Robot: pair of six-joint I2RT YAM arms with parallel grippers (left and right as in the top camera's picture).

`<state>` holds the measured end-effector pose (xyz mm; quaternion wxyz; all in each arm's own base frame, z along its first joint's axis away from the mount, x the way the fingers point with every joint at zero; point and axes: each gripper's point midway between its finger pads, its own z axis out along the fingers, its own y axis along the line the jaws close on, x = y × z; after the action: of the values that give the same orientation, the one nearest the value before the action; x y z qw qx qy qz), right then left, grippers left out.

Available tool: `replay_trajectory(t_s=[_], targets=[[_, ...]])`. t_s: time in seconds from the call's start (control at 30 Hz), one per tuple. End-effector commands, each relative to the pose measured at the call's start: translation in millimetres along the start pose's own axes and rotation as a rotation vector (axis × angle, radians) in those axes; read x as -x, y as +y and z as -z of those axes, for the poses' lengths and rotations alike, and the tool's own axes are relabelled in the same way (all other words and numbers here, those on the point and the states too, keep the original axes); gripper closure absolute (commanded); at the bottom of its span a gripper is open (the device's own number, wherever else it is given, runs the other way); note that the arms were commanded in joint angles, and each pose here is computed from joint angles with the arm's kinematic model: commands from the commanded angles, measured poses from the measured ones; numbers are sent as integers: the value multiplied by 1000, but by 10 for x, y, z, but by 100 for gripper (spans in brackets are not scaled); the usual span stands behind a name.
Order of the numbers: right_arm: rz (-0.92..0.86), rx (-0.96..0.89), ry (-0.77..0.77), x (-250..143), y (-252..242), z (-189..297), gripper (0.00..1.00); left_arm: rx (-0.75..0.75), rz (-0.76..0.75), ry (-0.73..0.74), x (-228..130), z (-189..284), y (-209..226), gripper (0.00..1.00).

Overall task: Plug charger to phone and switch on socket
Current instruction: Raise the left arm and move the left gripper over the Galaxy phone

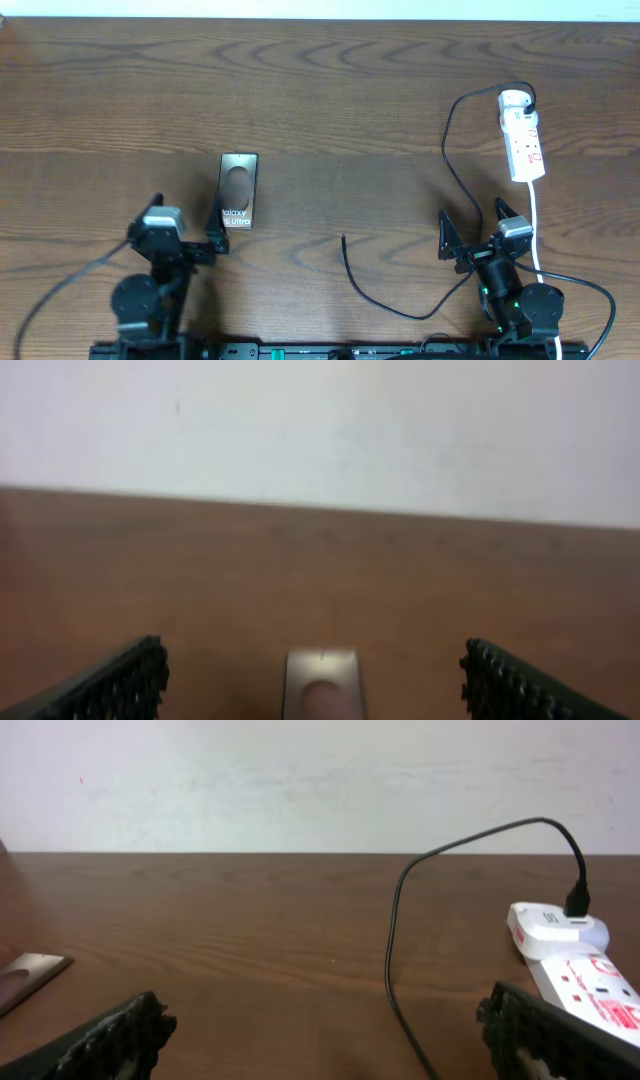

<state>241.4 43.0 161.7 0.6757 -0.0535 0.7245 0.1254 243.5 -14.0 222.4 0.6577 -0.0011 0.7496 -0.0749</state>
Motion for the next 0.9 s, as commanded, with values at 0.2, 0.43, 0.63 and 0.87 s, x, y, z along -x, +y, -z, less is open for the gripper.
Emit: replay_trajectory(t_s=[0.2,0.43,0.63,0.87], targets=[[7,10,0,-4,27,0,1,14,73,381,1139,-531,-50,7],[7,10,0,-4,27,0,1,37,122,636,1132,-1093,49,8],[7,10,0,-3,27,0,1,51,150,778,627,-1463,162,8],[7,10,0,-3,27,0,1,70,203,1040,-148,-1552,238,8]])
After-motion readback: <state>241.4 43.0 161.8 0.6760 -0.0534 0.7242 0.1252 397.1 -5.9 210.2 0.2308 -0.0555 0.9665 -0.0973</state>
